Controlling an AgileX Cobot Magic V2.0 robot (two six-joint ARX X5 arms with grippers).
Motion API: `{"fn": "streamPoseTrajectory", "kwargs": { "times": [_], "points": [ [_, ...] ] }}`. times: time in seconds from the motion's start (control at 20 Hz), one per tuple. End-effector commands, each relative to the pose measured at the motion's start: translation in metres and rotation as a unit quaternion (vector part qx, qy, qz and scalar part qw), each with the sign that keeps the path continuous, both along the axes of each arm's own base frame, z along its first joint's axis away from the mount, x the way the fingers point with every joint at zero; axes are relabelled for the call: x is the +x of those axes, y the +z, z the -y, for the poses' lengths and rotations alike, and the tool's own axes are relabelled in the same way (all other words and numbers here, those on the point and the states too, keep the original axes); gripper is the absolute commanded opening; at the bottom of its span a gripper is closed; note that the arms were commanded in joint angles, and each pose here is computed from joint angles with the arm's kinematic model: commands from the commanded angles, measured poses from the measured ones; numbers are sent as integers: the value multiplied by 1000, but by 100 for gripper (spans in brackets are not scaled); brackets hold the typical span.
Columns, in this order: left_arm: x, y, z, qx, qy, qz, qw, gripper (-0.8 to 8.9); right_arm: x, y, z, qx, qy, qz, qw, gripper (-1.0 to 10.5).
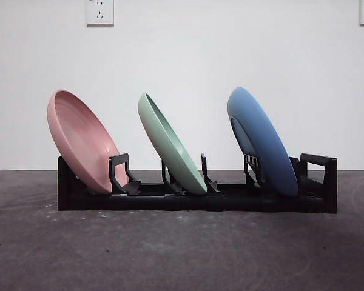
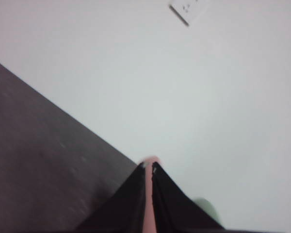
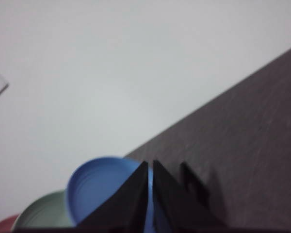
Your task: Place the plate
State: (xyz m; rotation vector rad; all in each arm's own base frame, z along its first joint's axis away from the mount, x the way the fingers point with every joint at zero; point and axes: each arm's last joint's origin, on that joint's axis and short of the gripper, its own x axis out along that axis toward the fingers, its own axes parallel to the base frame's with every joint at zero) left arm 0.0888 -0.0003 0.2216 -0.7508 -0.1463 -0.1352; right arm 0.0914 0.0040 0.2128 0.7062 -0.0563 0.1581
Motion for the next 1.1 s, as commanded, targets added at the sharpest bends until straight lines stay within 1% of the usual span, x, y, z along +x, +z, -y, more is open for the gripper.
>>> {"fn": "streamPoseTrajectory", "kwargs": {
  "times": [0.05,0.15,0.3,0.45,0.6,0.8,0.9,1.1],
  "points": [
    [0,17,3,13,-43,-34,998,18,0,20,-1,-23,21,-6,999,14],
    [4,29,5,44,-82,-68,993,18,3,35,-3,-58,48,-20,997,14],
    [13,50,8,97,-147,-85,981,18,10,57,-6,-106,96,-40,989,14],
    [23,74,10,140,-188,-96,967,19,20,77,-9,-145,162,-61,974,14],
    [34,96,12,173,-214,-113,955,19,30,97,-11,-166,205,-81,961,14],
    [50,116,14,211,-236,-157,936,18,45,121,-13,-181,227,-107,951,14],
    [59,123,15,229,-250,-183,923,18,52,133,-14,-190,236,-121,945,14],
    [73,134,19,266,-270,-216,900,19,68,149,-19,-224,260,-147,928,14]
  ]
}}
